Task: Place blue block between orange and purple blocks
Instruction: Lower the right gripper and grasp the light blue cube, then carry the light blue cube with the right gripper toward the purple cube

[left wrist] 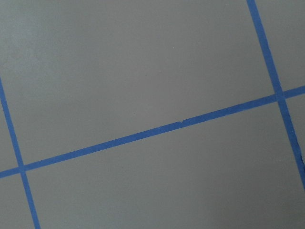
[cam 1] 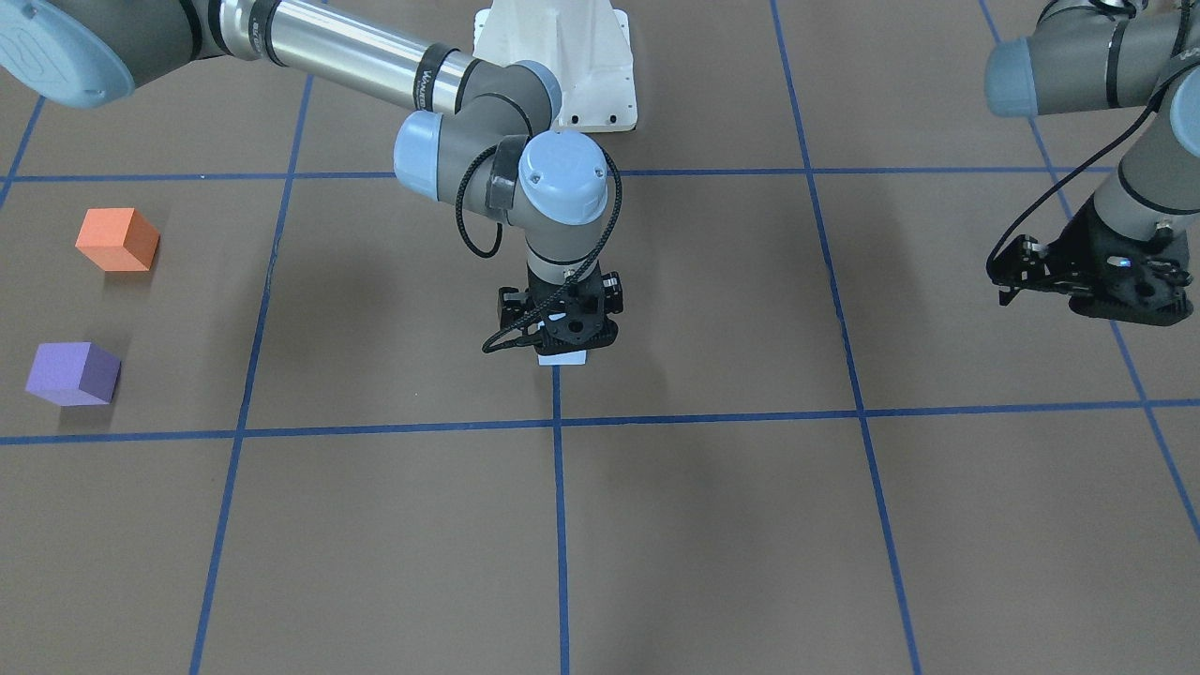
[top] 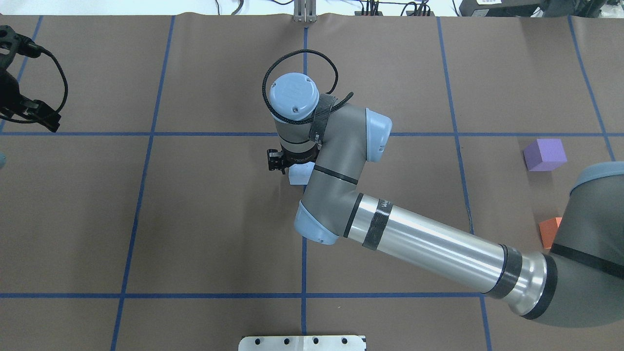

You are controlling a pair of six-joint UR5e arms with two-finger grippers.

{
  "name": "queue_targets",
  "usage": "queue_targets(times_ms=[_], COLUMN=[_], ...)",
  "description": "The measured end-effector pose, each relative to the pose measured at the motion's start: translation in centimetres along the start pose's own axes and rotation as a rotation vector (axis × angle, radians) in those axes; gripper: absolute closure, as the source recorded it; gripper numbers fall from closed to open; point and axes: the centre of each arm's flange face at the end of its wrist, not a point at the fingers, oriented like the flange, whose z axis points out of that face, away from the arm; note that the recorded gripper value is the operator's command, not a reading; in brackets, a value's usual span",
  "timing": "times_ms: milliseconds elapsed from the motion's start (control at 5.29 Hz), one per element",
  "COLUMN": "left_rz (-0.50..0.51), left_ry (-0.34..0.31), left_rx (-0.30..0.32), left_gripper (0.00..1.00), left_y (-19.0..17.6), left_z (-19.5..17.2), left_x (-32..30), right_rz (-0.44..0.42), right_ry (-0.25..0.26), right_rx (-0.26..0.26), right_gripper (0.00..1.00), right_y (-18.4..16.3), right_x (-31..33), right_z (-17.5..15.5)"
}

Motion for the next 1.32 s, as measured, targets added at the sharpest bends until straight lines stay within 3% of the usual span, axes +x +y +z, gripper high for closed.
queue_targets(times_ms=[378, 756, 945, 1323], left_rz=[-0.002, -0.003, -0.003, -0.004], left_ry=[-0.001, 0.000, 0.001, 0.002], left_rx=[-0.003, 0.001, 0.003, 0.005], left_gripper=[0.00, 0.00, 0.00, 0.00], left_y=[0.0, -0.1, -0.2, -0.4], left_z=[0.1, 0.0, -0.1, -0.3], left_x=[-0.1, 0.1, 0.2, 0.3], right_rz=[0.011, 0.020, 0.036, 0.094], right_ry=[0.000, -0.029, -0.027, 0.029], right_rx=[0.007, 0.031, 0.035, 0.012], right_gripper=[1.00, 1.00, 1.00, 1.00], right_y=[-0.2, -0.9, -1.2, 0.6], right_x=[0.0, -0.3, -0.1, 4.5], right_z=[0.5, -1.7, -4.9, -12.8])
